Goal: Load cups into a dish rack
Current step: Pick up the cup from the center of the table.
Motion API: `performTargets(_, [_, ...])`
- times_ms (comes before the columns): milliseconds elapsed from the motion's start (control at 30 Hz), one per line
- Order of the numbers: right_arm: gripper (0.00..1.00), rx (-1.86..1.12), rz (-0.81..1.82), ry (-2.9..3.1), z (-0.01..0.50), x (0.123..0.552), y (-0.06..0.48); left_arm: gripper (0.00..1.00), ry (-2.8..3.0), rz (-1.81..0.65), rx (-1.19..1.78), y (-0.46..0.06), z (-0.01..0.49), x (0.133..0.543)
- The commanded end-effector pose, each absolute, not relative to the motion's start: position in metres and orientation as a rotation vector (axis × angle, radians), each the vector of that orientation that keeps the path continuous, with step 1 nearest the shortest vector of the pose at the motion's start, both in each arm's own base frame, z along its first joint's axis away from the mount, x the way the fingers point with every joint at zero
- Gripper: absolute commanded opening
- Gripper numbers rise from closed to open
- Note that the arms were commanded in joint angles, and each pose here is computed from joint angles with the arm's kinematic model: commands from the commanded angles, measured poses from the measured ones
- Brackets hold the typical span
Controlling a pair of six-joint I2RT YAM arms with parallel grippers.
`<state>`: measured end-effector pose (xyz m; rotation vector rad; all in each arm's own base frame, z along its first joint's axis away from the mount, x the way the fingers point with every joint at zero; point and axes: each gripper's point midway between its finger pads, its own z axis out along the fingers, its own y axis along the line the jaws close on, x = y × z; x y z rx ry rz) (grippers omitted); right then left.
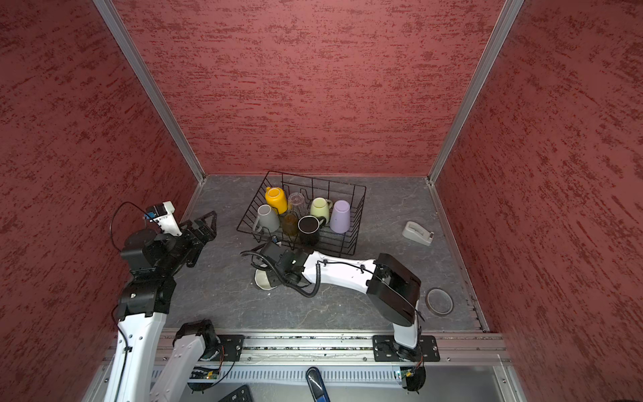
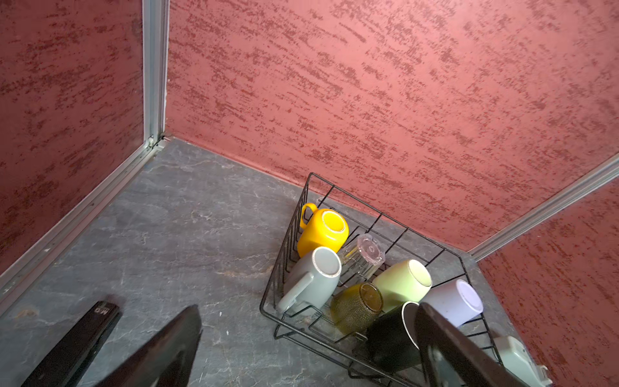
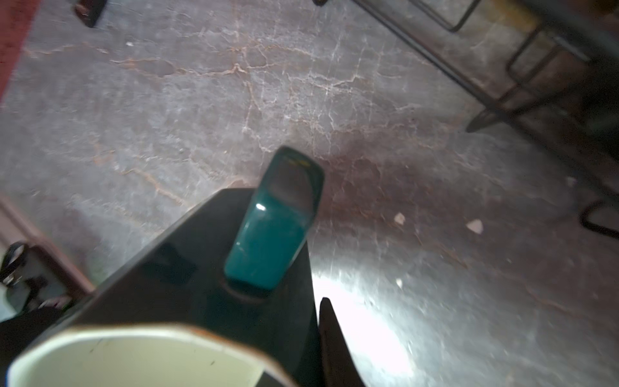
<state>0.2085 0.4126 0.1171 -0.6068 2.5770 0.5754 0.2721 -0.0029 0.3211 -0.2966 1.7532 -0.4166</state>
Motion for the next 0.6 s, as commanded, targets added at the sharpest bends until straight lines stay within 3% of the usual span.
performTargets(0, [0.0,-0.547,0.848,2.344,0.215,0.21,0.416,1.0,1.662,-0.501,-0.226,-0.017,0.347,0.266])
performTargets(200, [0.0,-0.384,1.061,2.184,0.277,0.219,0.356,1.0,1.62,-0.76,-0.041,-0.059,0.371,0.26])
performTargets(400, [0.0,-0.2,1.147,2.035,0.3,0.258,0.286,0.97,1.615,-1.104,0.102,-0.098,0.375,0.261])
performTargets(567, [0.0,-0.248,1.307,1.83,0.335,0.269,0.267,0.97,1.627,-1.311,0.288,-0.15,0.371,0.253])
